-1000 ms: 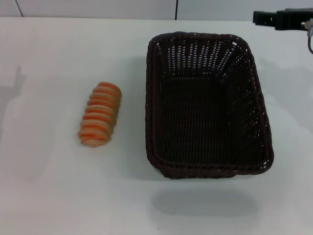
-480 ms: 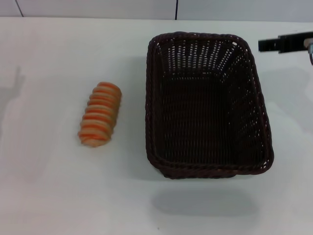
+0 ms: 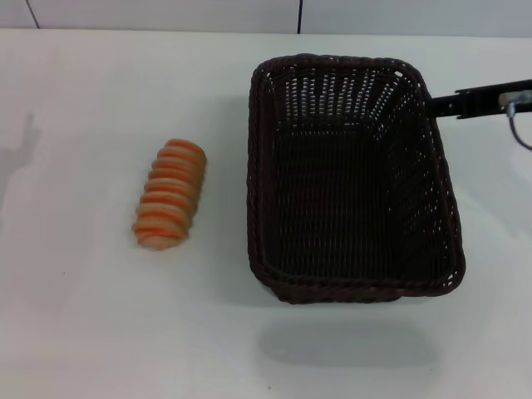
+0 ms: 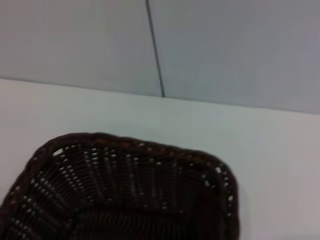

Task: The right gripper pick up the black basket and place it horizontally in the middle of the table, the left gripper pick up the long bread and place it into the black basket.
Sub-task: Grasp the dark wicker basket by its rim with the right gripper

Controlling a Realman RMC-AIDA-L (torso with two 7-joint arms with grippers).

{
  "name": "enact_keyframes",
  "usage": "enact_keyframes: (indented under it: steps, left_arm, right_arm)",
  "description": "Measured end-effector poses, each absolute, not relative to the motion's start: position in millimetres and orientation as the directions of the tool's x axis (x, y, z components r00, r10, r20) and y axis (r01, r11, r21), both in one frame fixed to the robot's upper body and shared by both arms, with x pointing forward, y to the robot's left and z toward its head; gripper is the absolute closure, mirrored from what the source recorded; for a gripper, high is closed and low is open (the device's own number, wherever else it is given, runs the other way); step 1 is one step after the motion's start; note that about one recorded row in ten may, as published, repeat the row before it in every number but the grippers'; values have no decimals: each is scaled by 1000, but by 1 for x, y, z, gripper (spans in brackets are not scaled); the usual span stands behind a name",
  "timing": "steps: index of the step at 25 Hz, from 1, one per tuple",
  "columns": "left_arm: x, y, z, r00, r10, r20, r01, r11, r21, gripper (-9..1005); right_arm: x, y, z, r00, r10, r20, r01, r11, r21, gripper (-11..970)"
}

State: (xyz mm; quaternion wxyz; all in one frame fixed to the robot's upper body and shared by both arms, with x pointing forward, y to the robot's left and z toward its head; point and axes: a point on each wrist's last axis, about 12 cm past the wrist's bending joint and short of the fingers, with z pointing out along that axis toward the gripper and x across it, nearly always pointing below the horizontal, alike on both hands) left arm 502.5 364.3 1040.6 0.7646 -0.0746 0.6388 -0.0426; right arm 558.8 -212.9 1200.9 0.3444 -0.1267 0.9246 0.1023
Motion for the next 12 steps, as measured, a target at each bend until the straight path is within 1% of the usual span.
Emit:
enact_keyframes:
  steps: [5, 12]
  left_arm:
    - [502, 365, 1040, 178, -160, -971, -32, 985, -168, 223]
    - [500, 367, 1039, 176, -159, -971, -38, 985, -168, 223]
  right_arm:
    - [560, -209, 1189, -749, -139, -648, -306, 940, 152, 186]
    - [560, -209, 1175, -754, -120, -646, -297, 939, 173, 185]
